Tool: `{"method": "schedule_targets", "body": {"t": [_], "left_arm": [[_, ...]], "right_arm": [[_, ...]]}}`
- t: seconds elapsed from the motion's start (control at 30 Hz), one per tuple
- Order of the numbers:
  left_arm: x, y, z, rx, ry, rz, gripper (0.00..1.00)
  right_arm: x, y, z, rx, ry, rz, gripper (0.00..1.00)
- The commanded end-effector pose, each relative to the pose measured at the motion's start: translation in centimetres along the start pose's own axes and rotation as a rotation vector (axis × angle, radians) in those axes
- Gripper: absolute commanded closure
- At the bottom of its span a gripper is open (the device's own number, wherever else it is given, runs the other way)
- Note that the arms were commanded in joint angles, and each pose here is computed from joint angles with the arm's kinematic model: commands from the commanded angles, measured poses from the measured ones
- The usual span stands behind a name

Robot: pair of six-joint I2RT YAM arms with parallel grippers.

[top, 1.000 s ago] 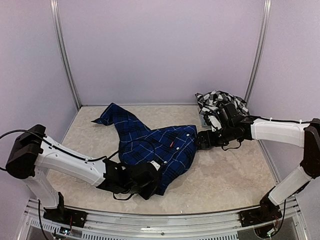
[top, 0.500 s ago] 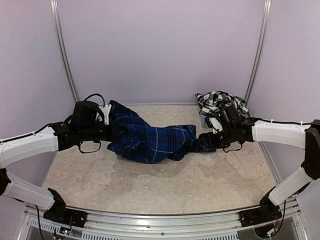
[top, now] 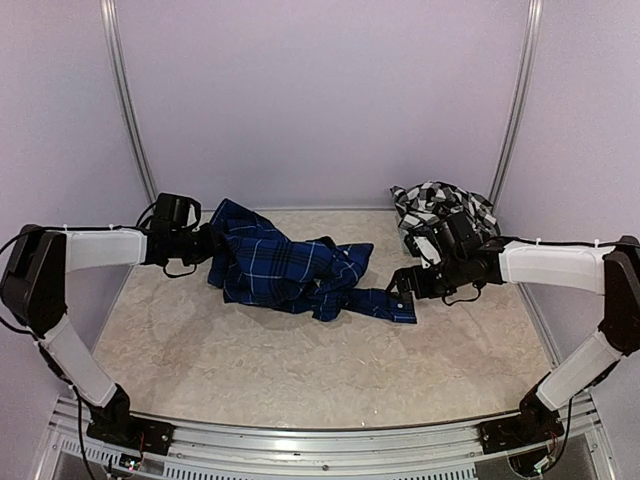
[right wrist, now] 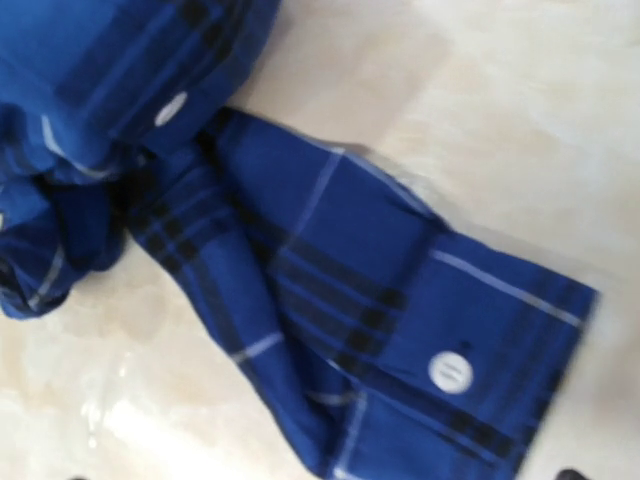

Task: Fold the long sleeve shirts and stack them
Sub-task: Flatten out the crumpled shirt at the center of the board.

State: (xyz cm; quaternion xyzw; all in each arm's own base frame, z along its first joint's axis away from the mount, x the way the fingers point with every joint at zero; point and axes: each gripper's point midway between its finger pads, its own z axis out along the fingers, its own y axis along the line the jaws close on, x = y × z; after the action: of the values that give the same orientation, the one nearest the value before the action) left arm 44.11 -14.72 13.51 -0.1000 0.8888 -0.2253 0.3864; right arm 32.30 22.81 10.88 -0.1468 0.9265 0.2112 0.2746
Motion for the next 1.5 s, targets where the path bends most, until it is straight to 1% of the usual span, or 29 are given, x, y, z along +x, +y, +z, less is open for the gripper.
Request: {"method": "schedule_targets", "body": {"t": [0.0,0.13,0.17,0.3,0.33,0.37,0.43,0.47,0.5,0.57,0.6,0.63,0.67,0.73,0.8,0.87,0.93,1.03,1.13,1.2,1.27,1.37,1.47], "left_arm": [[-2.9,-2.1,0.4,0.074,-0.064,-0.023,0.57],[-3.1,-1.6,0.1,0.040,-0.078,-0.018,0.35],[-3.3,-1.4,-0.1,0.027,-0.087,-0.012,0.31],[-4.0,-1.2,-1.2,0.005,-0.119,0.013,0.26],[-3.7,-1.0,-1.6,-0.010,-0.109,0.019,0.26],[-3.7,-0.9,-1.8,-0.016,-0.110,0.023,0.25],[-3.8,-0.8,-2.2,-0.024,-0.115,0.035,0.25],[-3.9,-0.8,-2.5,-0.029,-0.121,0.041,0.25],[-3.9,-0.6,-2.7,-0.036,-0.124,0.045,0.24],[-4.1,-0.6,-3.3,-0.045,-0.135,0.059,0.22],[-4.2,-0.4,-3.6,-0.060,-0.139,0.069,0.19],[-4.5,-0.1,-4.0,-0.081,-0.154,0.078,0.13],[-4.7,0.3,-4.4,-0.104,-0.166,0.088,0.09],[-5.6,0.4,-5.8,-0.128,-0.205,0.112,0.02],[-6.0,-0.5,-6.9,-0.102,-0.223,0.134,0.01],[-5.3,-2.3,-7.6,-0.049,-0.216,0.173,0.01],[-3.6,-5.3,-8.6,0.025,-0.205,0.252,0.01],[1.5,-10.8,-10.5,0.208,-0.150,0.405,0.02],[7.1,-14.5,-12.1,0.366,-0.082,0.519,0.06],[10.0,-15.7,-13.0,0.413,-0.061,0.594,0.07],[12.3,-15.2,-12.5,0.387,-0.028,0.644,0.08],[13.8,-13.4,-10.6,0.283,0.020,0.671,0.11],[14.6,-12.4,-9.1,0.215,0.041,0.693,0.11]], "right_arm": [[-0.4,2.9,2.1,-0.132,-0.015,-0.032,0.03],[-0.9,6.8,4.8,-0.191,-0.010,-0.084,0.03],[-1.1,7.7,5.5,-0.209,-0.010,-0.095,0.03],[-1.7,11.2,8.5,-0.274,0.008,-0.131,0.03],[-2.2,12.2,9.1,-0.293,0.005,-0.140,0.03],[-2.5,12.7,9.8,-0.300,0.004,-0.143,0.04],[-2.9,13.2,11.2,-0.310,0.005,-0.145,0.09],[-3.0,13.3,12.0,-0.307,0.011,-0.144,0.16],[-3.2,13.0,12.6,-0.284,0.018,-0.147,0.27],[-3.9,12.3,12.5,-0.223,0.024,-0.173,0.59],[-4.5,12.1,11.6,-0.198,0.013,-0.190,0.74],[-4.8,11.7,10.6,-0.169,0.002,-0.205,0.92],[-5.6,11.4,8.9,-0.143,-0.020,-0.212,1.00],[-6.9,10.1,5.3,-0.098,-0.056,-0.211,1.00],[-8.1,8.9,1.5,-0.088,-0.083,-0.192,1.00],[-9.1,8.0,-2.1,-0.105,-0.109,-0.168,1.00],[-9.9,7.3,-5.1,-0.099,-0.133,-0.159,1.00],[-10.7,7.0,-8.7,-0.113,-0.164,-0.155,1.00],[-11.4,7.5,-10.7,-0.159,-0.195,-0.157,1.00],[-11.9,7.5,-11.2,-0.183,-0.209,-0.150,1.00],[-12.6,6.6,-11.2,-0.159,-0.220,-0.136,1.00],[-13.5,3.2,-10.8,-0.055,-0.226,-0.094,1.00],[-13.9,-0.1,-11.0,0.033,-0.230,-0.058,1.00]]}}
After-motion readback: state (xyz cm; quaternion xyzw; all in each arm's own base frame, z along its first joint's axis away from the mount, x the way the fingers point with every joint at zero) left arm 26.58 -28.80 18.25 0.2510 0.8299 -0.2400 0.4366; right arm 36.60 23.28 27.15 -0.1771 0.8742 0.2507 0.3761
